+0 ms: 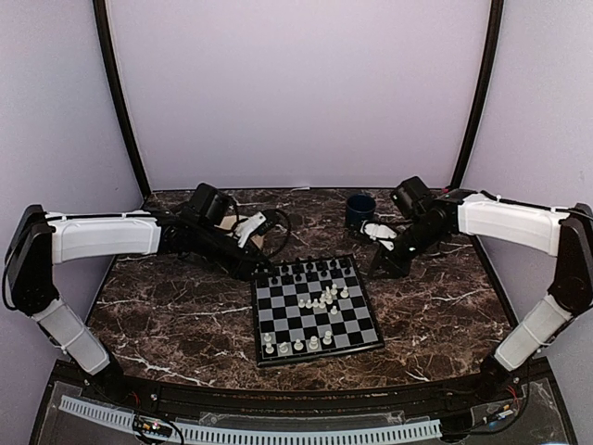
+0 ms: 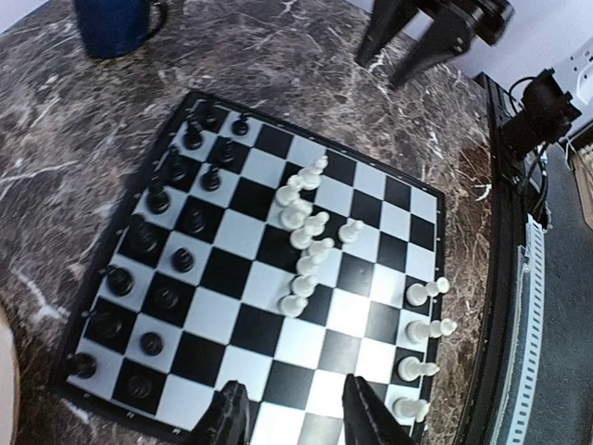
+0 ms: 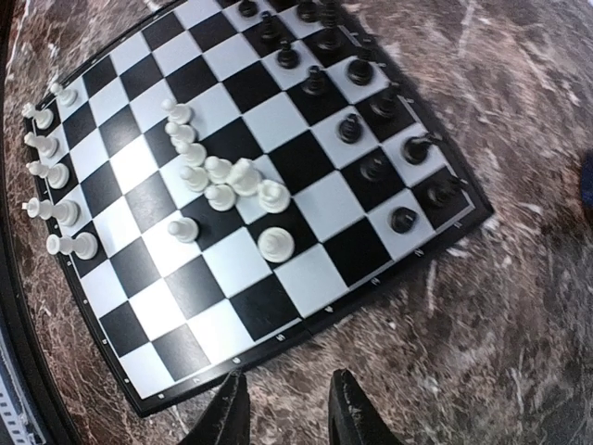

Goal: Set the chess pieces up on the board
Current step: Pick up the pawn from the chessboard.

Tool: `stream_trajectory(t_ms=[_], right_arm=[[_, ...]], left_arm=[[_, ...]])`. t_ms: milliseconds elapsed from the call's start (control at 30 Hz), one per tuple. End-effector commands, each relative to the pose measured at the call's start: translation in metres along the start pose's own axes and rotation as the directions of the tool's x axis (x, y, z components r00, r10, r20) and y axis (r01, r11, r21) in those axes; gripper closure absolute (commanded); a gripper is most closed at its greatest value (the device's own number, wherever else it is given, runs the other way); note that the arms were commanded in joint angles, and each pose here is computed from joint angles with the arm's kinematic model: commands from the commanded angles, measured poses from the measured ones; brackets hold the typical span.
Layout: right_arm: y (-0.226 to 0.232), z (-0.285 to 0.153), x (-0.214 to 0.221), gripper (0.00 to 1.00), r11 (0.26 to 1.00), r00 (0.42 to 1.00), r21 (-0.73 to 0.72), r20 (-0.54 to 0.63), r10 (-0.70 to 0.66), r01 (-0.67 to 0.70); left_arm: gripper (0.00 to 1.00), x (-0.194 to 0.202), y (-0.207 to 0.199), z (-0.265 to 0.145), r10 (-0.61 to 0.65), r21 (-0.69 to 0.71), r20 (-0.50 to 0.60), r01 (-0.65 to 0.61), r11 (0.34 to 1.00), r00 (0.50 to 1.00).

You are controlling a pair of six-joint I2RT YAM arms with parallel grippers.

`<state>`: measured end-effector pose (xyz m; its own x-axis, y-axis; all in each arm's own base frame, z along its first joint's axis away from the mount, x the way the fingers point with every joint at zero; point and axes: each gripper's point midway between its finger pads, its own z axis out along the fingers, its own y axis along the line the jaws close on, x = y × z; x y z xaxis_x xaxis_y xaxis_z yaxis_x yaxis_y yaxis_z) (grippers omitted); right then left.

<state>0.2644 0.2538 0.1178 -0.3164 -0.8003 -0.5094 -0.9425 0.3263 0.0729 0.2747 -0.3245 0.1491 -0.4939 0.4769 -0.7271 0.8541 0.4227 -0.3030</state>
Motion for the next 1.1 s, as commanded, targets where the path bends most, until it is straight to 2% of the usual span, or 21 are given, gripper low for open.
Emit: stream_trajectory(t_ms=[0,267,333,767,1067], right_arm=[[-0.021,-0.029,0.0,0.7,0.995,0.985,0.05,0.156,0.076,-0.084],[-0.073,-0.073,0.022,0.67,0.943,0.897,0.159,0.387,0.211,-0.291],[-0.077,-0.078,0.024,0.67,0.939,0.875,0.144,0.428,0.224,-0.311],[-0.075,-0.075,0.029,0.65,0.948,0.872,0.114,0.437,0.219,-0.295],[-0.073,-0.07,0.032,0.65,0.953,0.878,0.101,0.426,0.218,-0.286]], left_arm=[[0.63,0.006,-0.025,0.018,0.106,0.027,-0.127,-0.103,0.994,0.986],[0.62,0.02,-0.032,0.052,0.142,0.01,-0.333,-0.147,0.989,0.932],[0.61,0.026,-0.03,0.058,0.143,-0.002,-0.384,-0.156,0.988,0.912],[0.6,0.047,-0.015,0.085,0.148,-0.031,-0.506,-0.189,0.981,0.85],[0.63,0.039,-0.012,0.097,0.168,-0.03,-0.475,-0.207,0.978,0.864]])
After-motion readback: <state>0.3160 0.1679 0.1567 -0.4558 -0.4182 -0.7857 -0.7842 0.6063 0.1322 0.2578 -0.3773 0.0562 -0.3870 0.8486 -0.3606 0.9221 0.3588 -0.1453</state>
